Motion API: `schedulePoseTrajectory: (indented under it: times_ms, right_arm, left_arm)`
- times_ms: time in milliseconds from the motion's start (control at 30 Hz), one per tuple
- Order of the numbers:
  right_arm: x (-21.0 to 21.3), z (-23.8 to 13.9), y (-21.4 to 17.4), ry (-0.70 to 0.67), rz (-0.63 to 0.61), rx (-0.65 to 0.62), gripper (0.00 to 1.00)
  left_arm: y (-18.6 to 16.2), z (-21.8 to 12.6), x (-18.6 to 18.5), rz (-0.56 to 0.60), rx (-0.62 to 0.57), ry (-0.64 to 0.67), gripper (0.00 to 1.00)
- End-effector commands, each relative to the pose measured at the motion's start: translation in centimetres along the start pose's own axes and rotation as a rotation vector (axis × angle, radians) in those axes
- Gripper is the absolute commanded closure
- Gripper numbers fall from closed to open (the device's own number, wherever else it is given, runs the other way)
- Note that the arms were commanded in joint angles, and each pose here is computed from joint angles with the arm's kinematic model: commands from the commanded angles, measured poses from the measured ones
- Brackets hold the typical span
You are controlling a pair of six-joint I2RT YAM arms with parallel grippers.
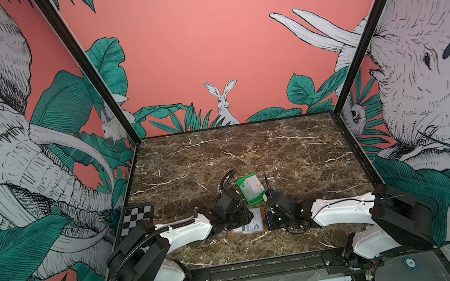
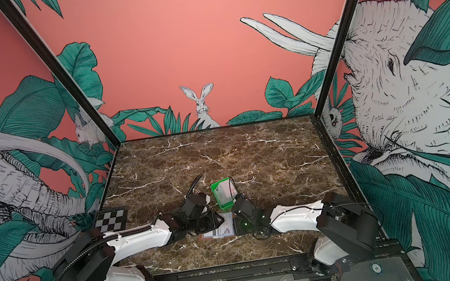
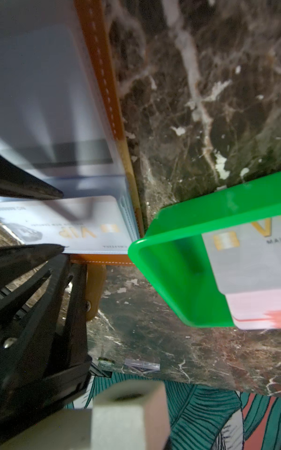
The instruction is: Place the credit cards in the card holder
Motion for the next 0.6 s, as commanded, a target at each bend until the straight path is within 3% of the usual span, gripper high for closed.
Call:
schedulePoseTrajectory:
  times_ms: [0, 233, 567]
  right_arm:
    - [-3.9, 0.6, -2.5, -0.151, 0.006, 0.083, 0.82]
    - [-3.7, -0.3, -1.9, -0.147, 0.018, 0.046, 0.82]
    - [-1.6, -1.5, -0.8, -0.051, 0.027, -0.002, 0.83]
  left_arm:
    - [0.1, -0.3, -0.4, 0.015, 0.0, -0.006, 0.69]
    - [-0.8, -1.6, 1.6, 0.0, -0.003, 0.085, 0.73]
    - [-1.1, -0.9, 1.4, 0.008, 0.022, 0.065, 0.82]
Point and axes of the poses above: each gripper's point midway between its finger pads, its own z axis out along the fingers, its own x axis along the line the jaws close on, y = z × x, the point moved 1 cm from there along -z, back along the fingers, and after that the axes turned 7 degrees about z, right-handed, at the moved point
